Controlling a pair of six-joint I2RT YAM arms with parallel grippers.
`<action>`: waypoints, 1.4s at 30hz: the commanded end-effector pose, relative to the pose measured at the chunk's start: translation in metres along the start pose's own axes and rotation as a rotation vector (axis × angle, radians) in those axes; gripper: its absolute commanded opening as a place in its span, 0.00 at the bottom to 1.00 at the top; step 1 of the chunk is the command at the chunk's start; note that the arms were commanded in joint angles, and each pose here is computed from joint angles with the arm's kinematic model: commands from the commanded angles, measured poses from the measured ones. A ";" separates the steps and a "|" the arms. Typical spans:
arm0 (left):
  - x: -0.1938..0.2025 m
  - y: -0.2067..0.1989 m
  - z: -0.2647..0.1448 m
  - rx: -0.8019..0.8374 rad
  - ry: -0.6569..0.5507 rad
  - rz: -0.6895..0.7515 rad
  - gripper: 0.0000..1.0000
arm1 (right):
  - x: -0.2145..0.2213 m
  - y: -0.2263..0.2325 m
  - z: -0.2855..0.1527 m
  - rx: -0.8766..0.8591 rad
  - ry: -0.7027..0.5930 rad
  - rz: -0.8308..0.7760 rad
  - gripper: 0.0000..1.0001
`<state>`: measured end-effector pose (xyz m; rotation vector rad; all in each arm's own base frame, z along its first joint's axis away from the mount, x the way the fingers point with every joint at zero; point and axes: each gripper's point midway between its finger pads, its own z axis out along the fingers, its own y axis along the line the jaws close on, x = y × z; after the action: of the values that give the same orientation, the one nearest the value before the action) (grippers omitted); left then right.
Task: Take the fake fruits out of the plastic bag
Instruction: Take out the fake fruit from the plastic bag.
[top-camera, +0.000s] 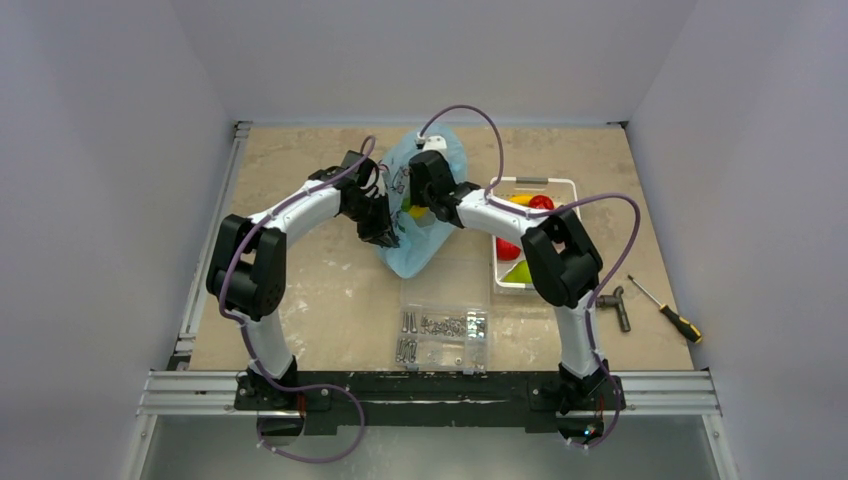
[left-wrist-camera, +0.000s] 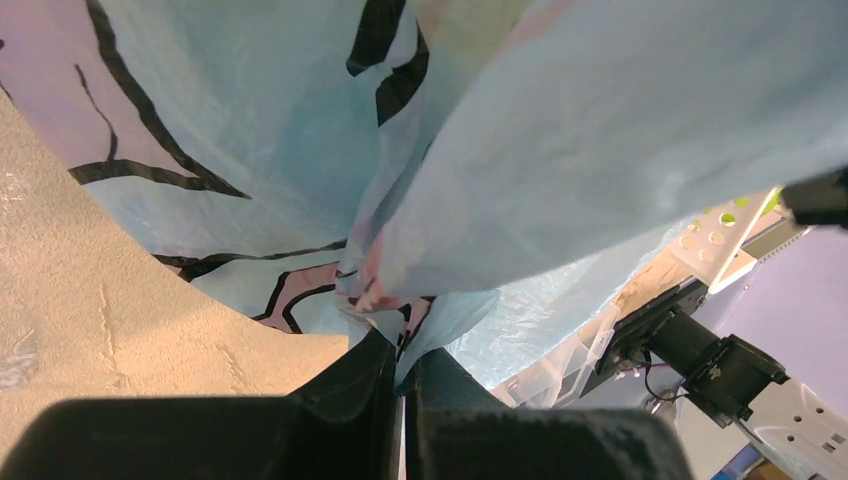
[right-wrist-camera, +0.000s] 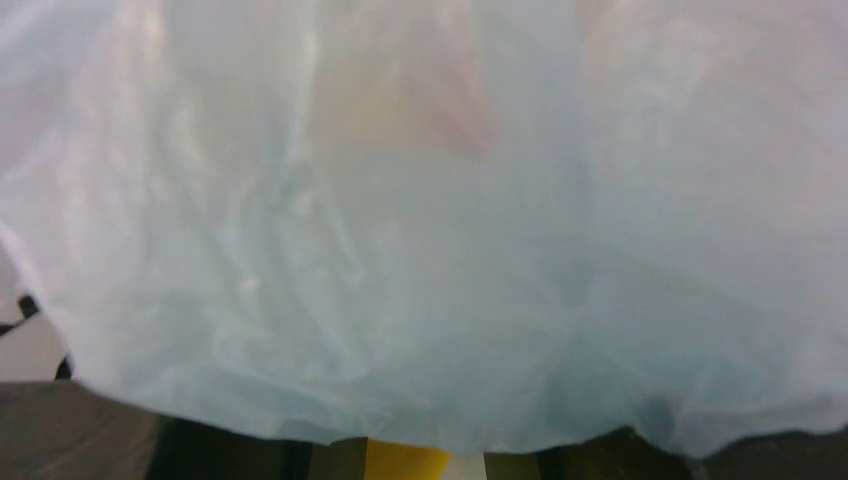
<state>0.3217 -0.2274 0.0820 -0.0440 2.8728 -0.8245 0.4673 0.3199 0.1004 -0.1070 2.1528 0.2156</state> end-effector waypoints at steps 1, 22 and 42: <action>-0.008 -0.017 -0.011 0.048 -0.033 0.032 0.00 | -0.064 -0.020 -0.009 0.057 -0.145 0.007 0.15; -0.009 -0.014 -0.011 0.036 -0.035 0.037 0.00 | -0.058 -0.071 -0.014 0.230 -0.122 -0.178 0.14; -0.009 -0.017 -0.011 0.049 -0.031 0.032 0.00 | -0.014 -0.026 -0.060 -0.206 0.181 -0.040 0.14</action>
<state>0.3228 -0.2281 0.0824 -0.0414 2.8667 -0.8287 0.4694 0.2588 0.1277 -0.2481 2.1904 0.1818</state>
